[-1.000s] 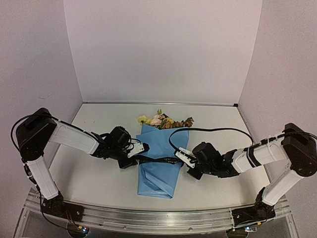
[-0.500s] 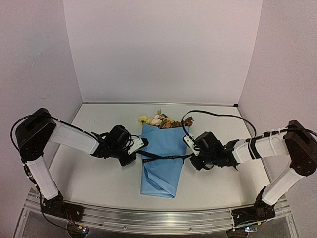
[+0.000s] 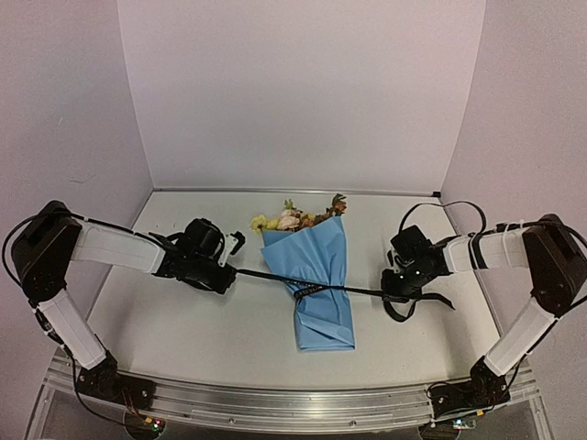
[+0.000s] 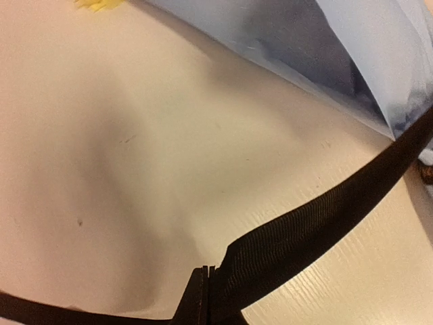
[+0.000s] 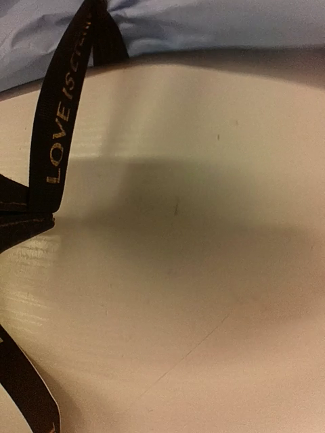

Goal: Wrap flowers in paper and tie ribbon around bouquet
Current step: Tie the ribbon around the folded bouquet, then cross the half-tied ribbon over the folded bouquet.

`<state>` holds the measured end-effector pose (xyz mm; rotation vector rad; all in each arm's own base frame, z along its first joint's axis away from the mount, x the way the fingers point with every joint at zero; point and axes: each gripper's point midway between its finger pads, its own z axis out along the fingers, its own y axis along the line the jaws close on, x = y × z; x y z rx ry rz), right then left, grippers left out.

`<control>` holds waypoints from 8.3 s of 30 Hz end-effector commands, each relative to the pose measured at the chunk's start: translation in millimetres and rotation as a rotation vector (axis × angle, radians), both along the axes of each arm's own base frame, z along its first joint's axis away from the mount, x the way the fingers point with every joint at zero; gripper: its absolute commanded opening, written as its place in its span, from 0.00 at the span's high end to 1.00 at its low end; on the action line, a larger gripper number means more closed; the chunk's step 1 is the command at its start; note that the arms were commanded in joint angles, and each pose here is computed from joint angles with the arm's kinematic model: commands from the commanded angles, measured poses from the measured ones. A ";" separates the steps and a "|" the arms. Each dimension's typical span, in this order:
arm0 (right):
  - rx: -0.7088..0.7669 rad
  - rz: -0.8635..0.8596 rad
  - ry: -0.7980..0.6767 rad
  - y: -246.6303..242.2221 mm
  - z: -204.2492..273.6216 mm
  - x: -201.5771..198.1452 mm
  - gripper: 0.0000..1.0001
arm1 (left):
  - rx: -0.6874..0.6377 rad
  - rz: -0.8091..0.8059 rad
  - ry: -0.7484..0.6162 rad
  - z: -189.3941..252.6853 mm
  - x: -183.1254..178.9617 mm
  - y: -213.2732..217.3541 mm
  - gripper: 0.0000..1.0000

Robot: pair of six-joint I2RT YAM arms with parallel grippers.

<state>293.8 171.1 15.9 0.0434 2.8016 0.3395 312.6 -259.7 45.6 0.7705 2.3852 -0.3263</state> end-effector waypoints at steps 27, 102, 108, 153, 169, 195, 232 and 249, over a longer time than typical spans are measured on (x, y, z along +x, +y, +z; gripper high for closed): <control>-0.283 -0.332 0.136 -135.3 20.9 -91.8 1.00 | -0.305 1.126 0.300 -5.3 52.2 263.0 1.00; -0.072 0.366 -0.244 28.5 73.5 -18.1 0.13 | -0.468 1.323 0.242 -15.4 49.6 84.1 1.00; -0.034 0.469 -0.328 56.9 94.9 -8.1 0.16 | -0.560 0.957 0.146 60.8 60.3 51.7 1.00; 0.218 0.648 -0.920 340.8 172.4 45.0 0.57 | -0.984 0.133 0.132 218.6 -19.0 -31.2 1.00; 0.196 0.655 -0.837 268.4 160.6 -4.1 1.00 | -0.830 0.075 0.245 163.3 -19.8 -47.6 1.00; -0.086 0.490 -0.548 96.5 70.4 -69.6 0.58 | -0.484 -0.456 0.500 91.9 -99.0 -186.3 1.00; -0.352 -0.562 0.011 -103.0 6.2 -117.2 0.27 | -0.409 -0.672 0.401 93.9 -131.6 -232.1 1.00; -0.297 -0.685 -0.008 -101.7 -16.7 -111.2 0.64 | -0.410 -0.670 0.327 97.8 -121.1 -241.1 0.90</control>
